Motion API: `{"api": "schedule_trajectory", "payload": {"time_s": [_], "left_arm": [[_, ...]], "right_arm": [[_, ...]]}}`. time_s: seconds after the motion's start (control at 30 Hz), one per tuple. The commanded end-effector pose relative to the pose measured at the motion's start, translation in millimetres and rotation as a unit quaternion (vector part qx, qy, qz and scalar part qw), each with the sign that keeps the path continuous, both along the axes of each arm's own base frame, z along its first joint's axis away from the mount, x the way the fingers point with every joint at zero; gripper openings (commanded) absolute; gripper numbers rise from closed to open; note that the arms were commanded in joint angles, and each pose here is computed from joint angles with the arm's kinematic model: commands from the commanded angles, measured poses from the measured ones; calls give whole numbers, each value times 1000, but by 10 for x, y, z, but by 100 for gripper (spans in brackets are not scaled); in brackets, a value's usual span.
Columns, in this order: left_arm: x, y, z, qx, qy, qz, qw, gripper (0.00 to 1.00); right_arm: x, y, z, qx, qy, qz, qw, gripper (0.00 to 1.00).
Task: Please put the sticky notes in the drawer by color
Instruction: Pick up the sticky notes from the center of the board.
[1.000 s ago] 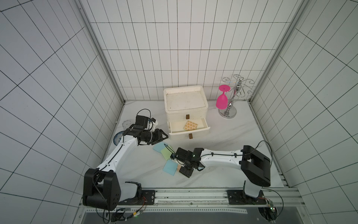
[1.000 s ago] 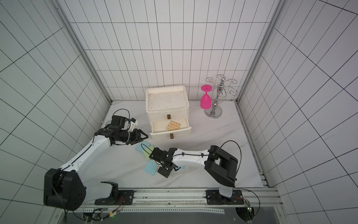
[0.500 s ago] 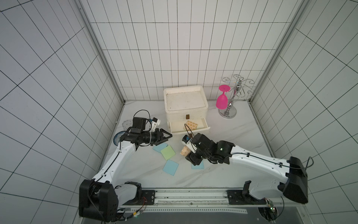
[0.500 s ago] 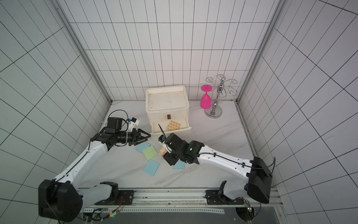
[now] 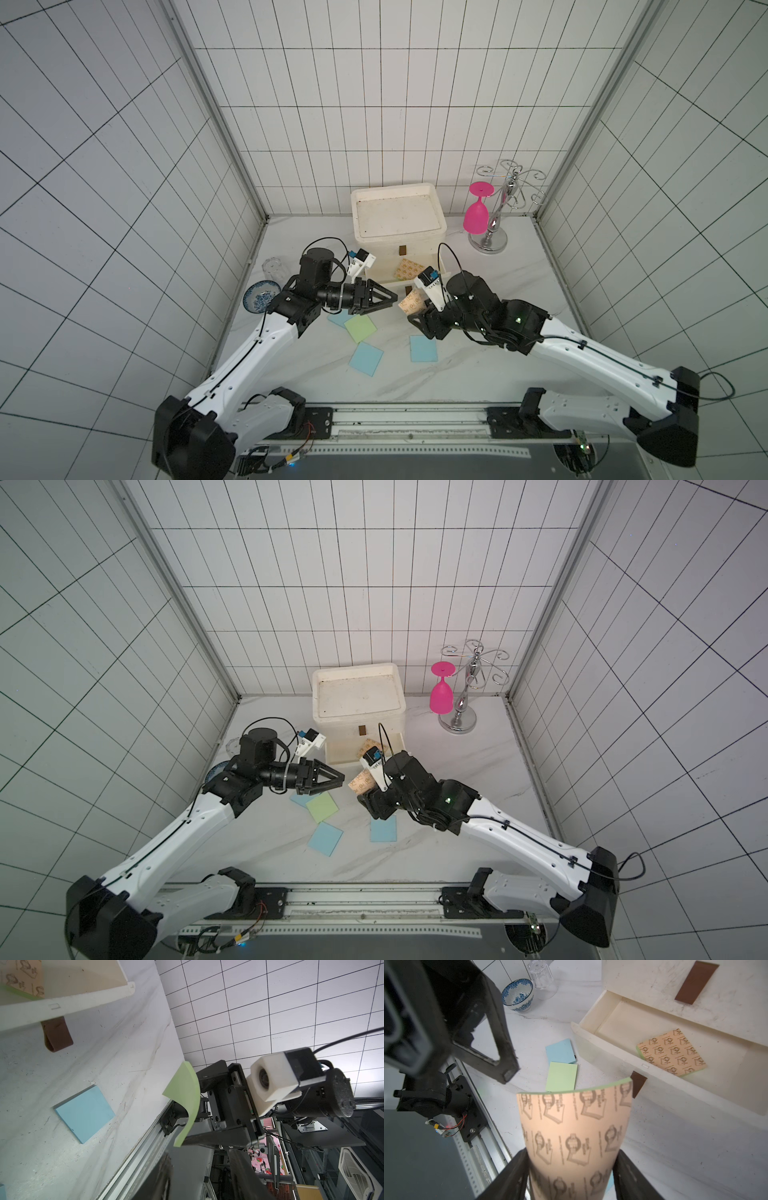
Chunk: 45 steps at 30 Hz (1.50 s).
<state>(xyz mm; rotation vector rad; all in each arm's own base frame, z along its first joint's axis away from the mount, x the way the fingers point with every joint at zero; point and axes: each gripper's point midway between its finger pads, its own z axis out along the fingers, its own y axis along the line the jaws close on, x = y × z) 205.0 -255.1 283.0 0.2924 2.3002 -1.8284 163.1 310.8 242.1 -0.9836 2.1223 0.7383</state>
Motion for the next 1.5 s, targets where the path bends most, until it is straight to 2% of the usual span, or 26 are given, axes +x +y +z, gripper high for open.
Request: {"api": "schedule_trajectory", "payload": {"time_s": [0.0,0.33,0.47,0.5,0.57,0.63,0.7,0.83,1.0,1.1,1.2,1.27,1.33,1.47], "left_arm": [[48,-68,171,-10,-30,7,999,47],[-21,-269,229,-23,-30,-11,999,46],[-43,-328,252,-26,-30,-17,999,41],[-43,-330,250,-26,-30,-17,999,38],[-43,-331,253,-27,-30,-17,999,23],[-39,-330,258,-27,-32,-16,999,14],[-31,-326,259,-27,-33,-15,999,9],[14,-268,288,-28,-37,-13,999,4],[194,5,374,-42,-45,7,998,2],[228,124,453,-55,-51,2,997,2],[192,126,532,-66,-50,-19,996,2],[178,113,604,-73,-53,-28,996,2],[154,111,656,-78,-60,-32,995,2],[76,105,753,-87,-67,-45,993,2]], "right_arm": [[-35,-24,100,31,7,1,1000,65],[-72,15,237,63,14,9,998,65],[-63,50,222,65,18,11,998,65],[-63,55,225,66,18,11,998,65],[-64,58,229,68,19,12,997,65],[-53,43,226,68,19,8,997,65],[-41,19,206,68,23,3,997,69],[-8,-86,215,81,37,-16,996,89],[34,-395,402,144,71,-47,986,96],[85,-569,520,191,112,-67,973,98],[191,-605,533,237,203,-77,947,97],[288,-575,506,270,264,-88,922,91],[309,-479,622,315,293,-65,900,86],[352,-362,895,388,315,-25,866,74]]}}
